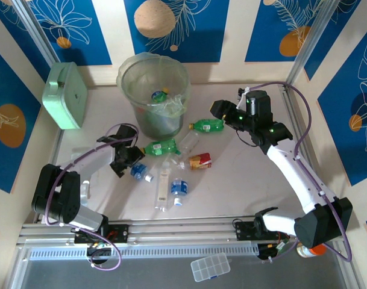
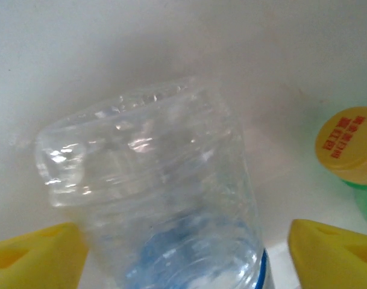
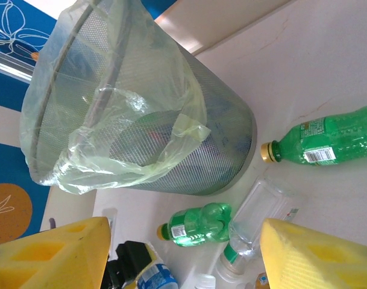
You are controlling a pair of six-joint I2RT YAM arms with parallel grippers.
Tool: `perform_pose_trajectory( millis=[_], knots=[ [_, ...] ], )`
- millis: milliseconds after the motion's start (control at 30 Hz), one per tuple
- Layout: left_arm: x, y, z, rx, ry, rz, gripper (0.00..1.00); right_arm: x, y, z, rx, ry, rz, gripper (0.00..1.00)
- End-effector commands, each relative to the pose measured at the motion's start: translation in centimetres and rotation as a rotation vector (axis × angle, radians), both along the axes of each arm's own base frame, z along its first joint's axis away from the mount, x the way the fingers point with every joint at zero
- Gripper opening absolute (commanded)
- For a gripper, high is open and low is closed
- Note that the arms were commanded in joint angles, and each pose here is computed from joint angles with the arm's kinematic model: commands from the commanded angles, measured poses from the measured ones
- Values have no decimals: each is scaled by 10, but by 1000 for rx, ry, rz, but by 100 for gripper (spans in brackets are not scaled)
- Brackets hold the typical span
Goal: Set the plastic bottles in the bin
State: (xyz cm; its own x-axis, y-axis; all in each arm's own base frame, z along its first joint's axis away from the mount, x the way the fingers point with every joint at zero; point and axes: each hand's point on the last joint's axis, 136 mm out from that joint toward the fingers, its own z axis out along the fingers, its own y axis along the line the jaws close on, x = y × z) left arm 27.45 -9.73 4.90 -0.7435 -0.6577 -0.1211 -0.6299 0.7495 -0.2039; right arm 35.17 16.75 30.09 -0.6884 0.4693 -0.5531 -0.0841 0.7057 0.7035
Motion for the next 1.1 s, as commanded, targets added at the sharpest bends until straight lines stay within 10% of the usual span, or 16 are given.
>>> perform_pose_trajectory(
  millis=[0,633,1067],
  knots=[
    [-6,0,-7,-7,63,-20,92,-2,5,4,55,-13,27,67],
    [3,-9,11,-60,6,-71,51,-6,6,13,81,-20,42,67],
    [25,-69,153,-347,-691,-501,50,-15,28,23,130,-41,120,67]
  ],
)
